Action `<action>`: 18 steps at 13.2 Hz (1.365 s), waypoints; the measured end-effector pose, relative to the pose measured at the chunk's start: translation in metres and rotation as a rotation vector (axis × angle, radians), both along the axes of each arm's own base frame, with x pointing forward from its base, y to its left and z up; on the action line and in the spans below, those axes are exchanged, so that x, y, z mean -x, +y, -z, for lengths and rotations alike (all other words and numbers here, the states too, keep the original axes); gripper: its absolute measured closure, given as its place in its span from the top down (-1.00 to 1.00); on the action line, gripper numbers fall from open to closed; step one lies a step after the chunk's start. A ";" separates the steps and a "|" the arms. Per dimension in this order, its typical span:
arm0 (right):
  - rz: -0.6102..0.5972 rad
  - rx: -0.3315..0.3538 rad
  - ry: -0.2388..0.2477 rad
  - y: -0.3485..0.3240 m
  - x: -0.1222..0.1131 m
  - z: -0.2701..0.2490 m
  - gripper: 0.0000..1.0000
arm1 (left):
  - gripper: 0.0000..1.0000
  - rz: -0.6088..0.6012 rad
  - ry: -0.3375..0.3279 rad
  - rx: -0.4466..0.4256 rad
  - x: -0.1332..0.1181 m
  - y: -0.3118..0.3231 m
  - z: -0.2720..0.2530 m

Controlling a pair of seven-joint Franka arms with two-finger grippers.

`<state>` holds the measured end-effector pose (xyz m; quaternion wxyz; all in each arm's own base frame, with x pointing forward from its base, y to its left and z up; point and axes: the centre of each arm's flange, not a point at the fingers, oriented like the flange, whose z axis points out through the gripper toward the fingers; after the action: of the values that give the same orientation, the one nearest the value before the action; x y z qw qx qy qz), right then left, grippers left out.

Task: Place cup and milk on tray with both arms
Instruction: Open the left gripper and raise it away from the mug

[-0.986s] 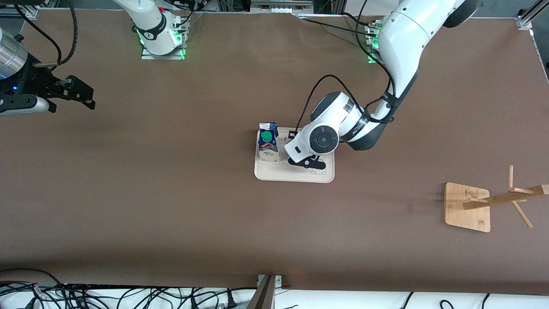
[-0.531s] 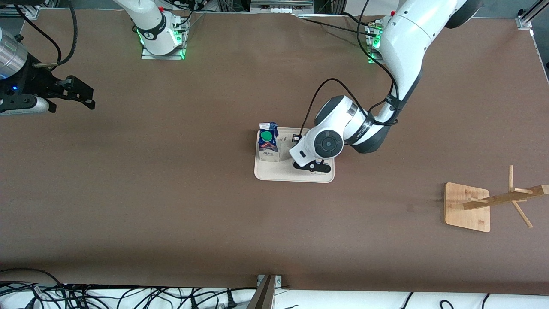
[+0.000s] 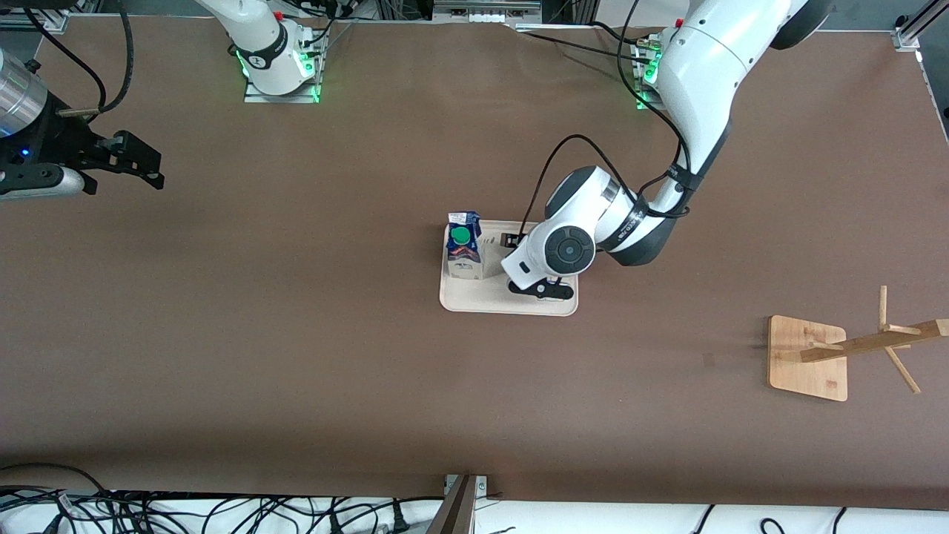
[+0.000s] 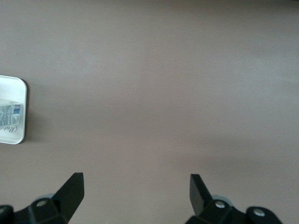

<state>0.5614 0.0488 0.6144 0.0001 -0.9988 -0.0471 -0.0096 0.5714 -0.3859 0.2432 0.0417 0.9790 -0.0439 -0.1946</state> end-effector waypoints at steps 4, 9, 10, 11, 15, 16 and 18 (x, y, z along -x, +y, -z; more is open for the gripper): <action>0.000 0.000 0.000 0.000 0.000 0.000 1.00 | 1.00 -0.037 -0.074 0.027 -0.023 0.016 -0.051; 0.001 0.000 0.000 0.000 0.000 0.000 1.00 | 1.00 -0.099 -0.129 -0.006 -0.043 0.079 -0.169; 0.001 0.000 0.000 0.000 0.000 0.000 1.00 | 1.00 -0.119 -0.115 -0.031 -0.047 0.104 -0.189; 0.001 0.000 0.000 0.000 0.000 0.000 1.00 | 1.00 -0.133 -0.107 -0.061 -0.050 0.128 -0.210; 0.001 0.000 0.000 0.000 0.000 0.000 1.00 | 1.00 -0.097 -0.152 -0.158 -0.053 0.169 -0.275; 0.001 0.000 0.000 0.000 0.000 0.000 1.00 | 1.00 -0.066 -0.161 -0.148 -0.053 0.180 -0.286; 0.001 0.000 0.000 0.000 0.000 0.000 1.00 | 1.00 -0.044 -0.195 -0.135 -0.052 0.213 -0.310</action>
<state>0.5616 0.0483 0.6142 0.0000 -0.9989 -0.0467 -0.0093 0.6235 -0.1725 0.5536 -0.0245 0.9946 -0.0129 -0.1000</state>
